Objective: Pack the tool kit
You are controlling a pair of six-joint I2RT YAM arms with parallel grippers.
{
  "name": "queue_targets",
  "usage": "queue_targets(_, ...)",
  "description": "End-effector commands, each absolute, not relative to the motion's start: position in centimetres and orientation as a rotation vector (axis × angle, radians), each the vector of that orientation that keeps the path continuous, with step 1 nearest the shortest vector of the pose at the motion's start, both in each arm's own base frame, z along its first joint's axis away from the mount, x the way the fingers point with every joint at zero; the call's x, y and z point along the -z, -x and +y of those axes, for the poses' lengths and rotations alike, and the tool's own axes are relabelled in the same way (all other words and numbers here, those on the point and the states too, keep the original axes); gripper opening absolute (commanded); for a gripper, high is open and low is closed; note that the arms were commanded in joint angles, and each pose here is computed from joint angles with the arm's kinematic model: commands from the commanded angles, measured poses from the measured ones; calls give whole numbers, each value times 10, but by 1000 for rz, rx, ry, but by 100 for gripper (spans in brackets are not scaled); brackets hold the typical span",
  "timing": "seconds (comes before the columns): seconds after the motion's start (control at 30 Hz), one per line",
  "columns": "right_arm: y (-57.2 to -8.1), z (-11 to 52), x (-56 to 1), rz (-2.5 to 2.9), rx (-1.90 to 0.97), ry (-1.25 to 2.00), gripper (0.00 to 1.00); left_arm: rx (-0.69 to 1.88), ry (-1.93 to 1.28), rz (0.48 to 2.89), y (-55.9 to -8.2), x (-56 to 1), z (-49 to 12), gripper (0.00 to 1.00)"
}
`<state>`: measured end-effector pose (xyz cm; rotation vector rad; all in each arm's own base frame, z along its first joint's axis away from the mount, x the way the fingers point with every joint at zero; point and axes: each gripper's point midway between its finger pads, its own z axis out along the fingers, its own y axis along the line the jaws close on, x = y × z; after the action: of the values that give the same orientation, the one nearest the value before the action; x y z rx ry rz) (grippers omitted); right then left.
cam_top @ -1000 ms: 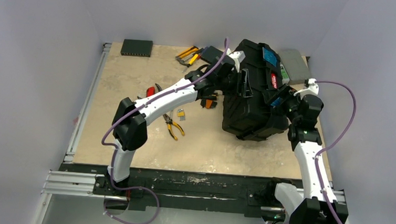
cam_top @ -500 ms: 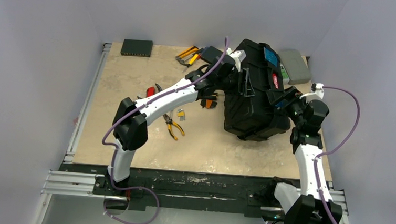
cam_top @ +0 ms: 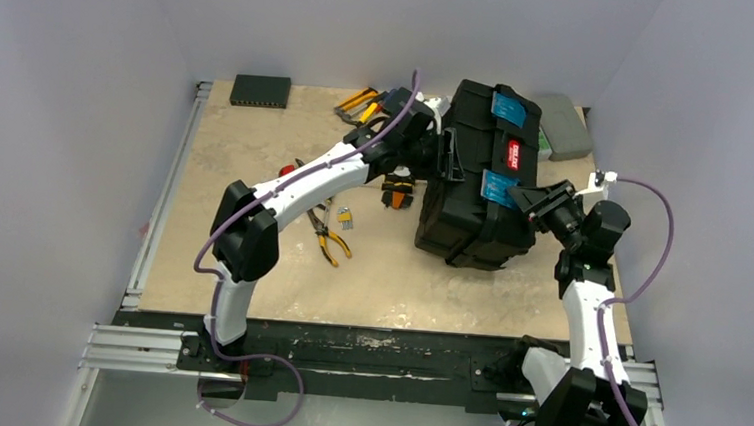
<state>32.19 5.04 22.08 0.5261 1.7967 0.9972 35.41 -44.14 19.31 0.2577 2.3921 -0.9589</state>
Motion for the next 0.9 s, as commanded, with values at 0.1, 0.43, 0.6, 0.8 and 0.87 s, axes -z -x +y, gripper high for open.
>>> queue_targets(0.1, -263, 101, -180, 2066, -1416, -719, 28, 476, -370, 2802, -316, -32, -383, 52)
queue_targets(0.43, -270, 42, -195, 2200, -738, -606, 88, 503, -364, 2756, -319, -53, -384, 53)
queue_targets(0.6, -269, 25, -196, 2259, -470, -541, 93, 521, -361, 2739, -321, -61, -385, 54)
queue_targets(0.8, -283, 62, -210, 2298, -377, -378, 97, 524, -360, 2731, -323, -66, -384, 56)
queue_targets(0.87, -288, 70, -219, 2289, -350, -346, 97, 524, -361, 2732, -323, -66, -383, 56)
